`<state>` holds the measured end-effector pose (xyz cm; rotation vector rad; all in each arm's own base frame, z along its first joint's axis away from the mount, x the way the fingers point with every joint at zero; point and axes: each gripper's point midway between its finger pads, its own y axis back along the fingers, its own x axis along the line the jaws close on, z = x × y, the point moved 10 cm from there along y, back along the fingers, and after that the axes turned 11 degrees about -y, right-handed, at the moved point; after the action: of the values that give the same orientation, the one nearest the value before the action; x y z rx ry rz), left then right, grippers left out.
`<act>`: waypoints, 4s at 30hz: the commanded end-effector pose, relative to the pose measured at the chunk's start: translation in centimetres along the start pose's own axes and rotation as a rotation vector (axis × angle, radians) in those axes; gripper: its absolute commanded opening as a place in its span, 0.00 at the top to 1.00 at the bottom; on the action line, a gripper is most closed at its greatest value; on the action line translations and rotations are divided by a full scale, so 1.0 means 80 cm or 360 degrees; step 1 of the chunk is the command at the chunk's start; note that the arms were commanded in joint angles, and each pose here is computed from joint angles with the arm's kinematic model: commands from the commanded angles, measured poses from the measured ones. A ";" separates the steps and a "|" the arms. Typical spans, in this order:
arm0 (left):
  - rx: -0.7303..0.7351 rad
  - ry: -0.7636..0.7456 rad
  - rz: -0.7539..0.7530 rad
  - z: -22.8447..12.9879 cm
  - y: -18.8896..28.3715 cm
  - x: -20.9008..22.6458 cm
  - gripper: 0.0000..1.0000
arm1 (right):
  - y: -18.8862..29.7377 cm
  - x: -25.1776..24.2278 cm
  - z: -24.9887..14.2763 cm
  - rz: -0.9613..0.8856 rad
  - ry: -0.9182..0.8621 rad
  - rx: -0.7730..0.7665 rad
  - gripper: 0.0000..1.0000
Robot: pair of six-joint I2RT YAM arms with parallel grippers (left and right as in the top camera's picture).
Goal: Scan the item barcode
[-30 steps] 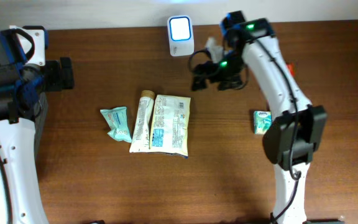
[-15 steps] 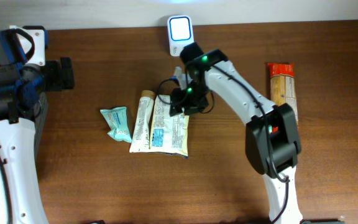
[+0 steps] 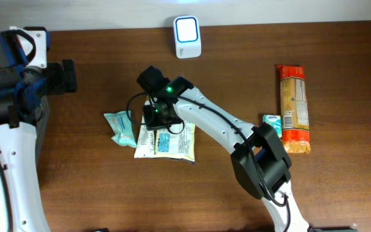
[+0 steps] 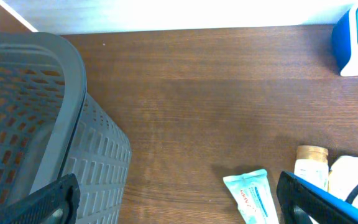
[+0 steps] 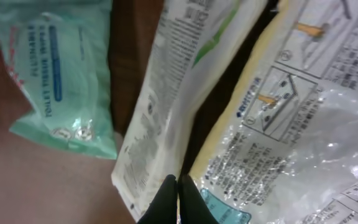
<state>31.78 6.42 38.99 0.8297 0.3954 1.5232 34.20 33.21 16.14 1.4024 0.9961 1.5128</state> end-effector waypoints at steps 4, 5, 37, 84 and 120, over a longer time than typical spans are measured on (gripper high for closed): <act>-0.0022 -0.0019 -0.0003 0.001 0.005 0.000 0.01 | -0.031 -0.022 -0.016 -0.0108 -0.0105 0.0030 0.96; -0.0022 -0.0019 -0.0003 0.001 0.005 0.000 0.01 | -0.036 -0.024 -0.019 -0.0093 -0.0107 0.0051 0.96; -0.0022 -0.0019 -0.0003 0.001 0.005 0.000 0.01 | 0.027 -0.121 0.059 -0.0179 -0.0075 0.0018 0.77; -0.0022 -0.0019 -0.0003 0.001 0.005 0.000 0.01 | 0.000 -0.290 0.074 0.0452 -0.0069 0.0436 0.26; -0.0022 -0.0020 -0.0003 0.001 0.005 0.000 0.01 | 0.330 -0.212 0.020 0.0820 0.0558 -0.0585 0.96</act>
<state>31.78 6.42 38.99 0.8294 0.3951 1.5234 36.06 9.57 33.12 1.2123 0.6055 2.1100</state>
